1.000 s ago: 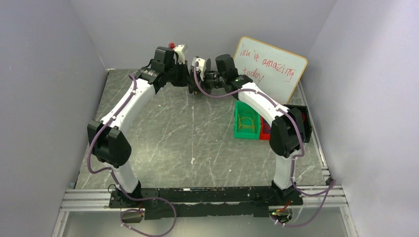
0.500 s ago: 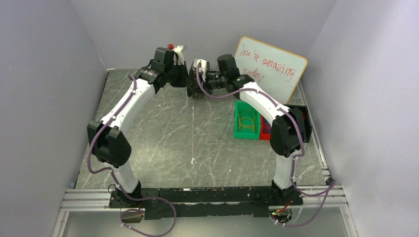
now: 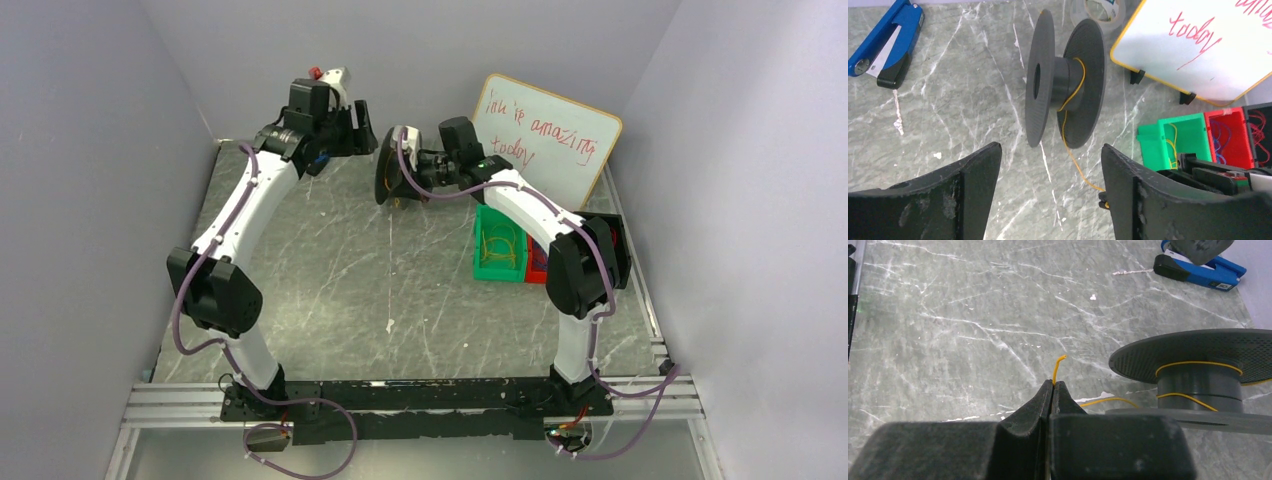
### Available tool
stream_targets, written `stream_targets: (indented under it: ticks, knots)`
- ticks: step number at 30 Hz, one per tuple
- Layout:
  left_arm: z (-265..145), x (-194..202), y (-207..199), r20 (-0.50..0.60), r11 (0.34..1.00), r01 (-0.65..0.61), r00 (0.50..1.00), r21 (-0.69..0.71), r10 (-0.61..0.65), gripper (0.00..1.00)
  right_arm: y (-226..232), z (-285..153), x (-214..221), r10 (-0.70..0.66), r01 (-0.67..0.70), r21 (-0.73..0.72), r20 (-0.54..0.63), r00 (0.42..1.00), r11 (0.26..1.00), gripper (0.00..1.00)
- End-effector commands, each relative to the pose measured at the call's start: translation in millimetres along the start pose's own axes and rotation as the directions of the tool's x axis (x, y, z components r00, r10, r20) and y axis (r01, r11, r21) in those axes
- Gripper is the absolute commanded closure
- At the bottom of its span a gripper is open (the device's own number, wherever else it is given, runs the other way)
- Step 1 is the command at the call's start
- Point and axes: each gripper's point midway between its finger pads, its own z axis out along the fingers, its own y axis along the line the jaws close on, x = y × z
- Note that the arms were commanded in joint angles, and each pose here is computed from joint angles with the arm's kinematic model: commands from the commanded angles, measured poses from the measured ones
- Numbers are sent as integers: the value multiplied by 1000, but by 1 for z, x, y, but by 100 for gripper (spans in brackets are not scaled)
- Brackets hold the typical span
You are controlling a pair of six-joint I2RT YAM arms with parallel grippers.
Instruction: Wrap the cables
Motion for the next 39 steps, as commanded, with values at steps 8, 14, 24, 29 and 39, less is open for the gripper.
stream_targets:
  ticks: [8,14,24,29,39]
  knots:
    - [42,8,-9,22,972,-82,997,222,79,32,-22,-33,-23,88,-95,59,109,990,994,100]
    - [70,22,-4,-19,969,-121,992,217,128,40,-24,-41,-32,124,-132,42,153,980,990,100]
    - [80,51,3,-39,963,-242,968,116,248,62,-18,-45,-59,183,-183,-21,222,958,983,100]
    - [86,61,-4,-60,948,-291,952,125,300,78,-27,-44,-63,186,-191,0,223,957,982,100]
    - [74,71,-5,-5,874,-465,883,138,470,97,-50,-49,-64,265,-282,34,253,930,959,100]
